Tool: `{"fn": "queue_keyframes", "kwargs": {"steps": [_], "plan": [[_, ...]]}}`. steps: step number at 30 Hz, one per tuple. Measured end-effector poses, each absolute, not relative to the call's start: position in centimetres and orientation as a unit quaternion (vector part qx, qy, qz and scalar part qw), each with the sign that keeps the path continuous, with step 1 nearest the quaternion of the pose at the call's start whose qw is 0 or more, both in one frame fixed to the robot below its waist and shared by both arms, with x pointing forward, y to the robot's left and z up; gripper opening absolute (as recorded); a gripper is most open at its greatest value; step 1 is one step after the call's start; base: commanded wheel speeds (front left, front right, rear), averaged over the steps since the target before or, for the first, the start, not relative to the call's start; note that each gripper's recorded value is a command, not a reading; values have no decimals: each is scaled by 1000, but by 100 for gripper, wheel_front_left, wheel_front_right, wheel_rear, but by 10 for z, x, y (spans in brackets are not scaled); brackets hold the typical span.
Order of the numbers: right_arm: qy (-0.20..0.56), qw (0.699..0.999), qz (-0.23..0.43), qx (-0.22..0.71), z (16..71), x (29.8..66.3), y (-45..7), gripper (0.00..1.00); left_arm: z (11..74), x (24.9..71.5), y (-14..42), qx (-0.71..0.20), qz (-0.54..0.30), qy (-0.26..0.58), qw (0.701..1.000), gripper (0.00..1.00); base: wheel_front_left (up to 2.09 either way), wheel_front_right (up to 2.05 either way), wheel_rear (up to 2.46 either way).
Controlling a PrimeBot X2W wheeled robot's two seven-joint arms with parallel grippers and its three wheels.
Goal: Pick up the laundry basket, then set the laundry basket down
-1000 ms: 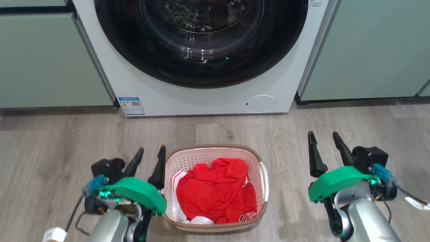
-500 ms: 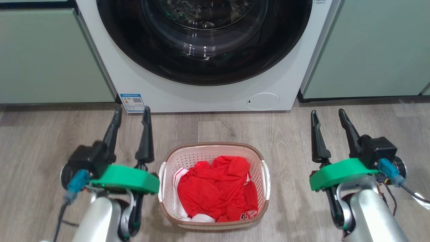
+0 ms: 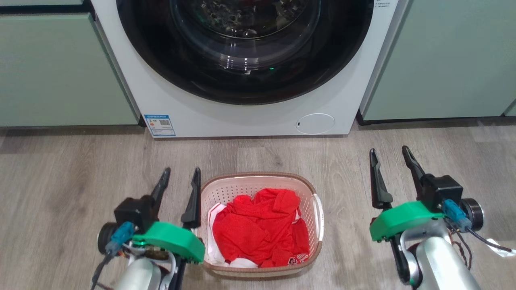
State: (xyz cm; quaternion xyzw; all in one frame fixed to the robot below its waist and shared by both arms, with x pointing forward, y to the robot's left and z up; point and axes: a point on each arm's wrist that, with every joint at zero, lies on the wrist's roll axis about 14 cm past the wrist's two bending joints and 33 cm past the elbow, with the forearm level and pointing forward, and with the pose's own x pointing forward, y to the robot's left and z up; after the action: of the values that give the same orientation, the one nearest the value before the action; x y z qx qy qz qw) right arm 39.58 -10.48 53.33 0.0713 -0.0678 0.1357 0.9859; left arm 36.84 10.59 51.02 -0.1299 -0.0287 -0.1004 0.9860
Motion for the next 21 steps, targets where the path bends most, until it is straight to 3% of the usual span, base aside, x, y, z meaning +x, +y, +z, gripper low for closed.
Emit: {"fn": "queue_keyframes", "kwargs": {"steps": [21], "plan": [[-55, 987, 133, 74, 525, 397, -106, 100, 499, 369, 107, -136, -94, -11, 986, 100, 0, 0, 0]]}}
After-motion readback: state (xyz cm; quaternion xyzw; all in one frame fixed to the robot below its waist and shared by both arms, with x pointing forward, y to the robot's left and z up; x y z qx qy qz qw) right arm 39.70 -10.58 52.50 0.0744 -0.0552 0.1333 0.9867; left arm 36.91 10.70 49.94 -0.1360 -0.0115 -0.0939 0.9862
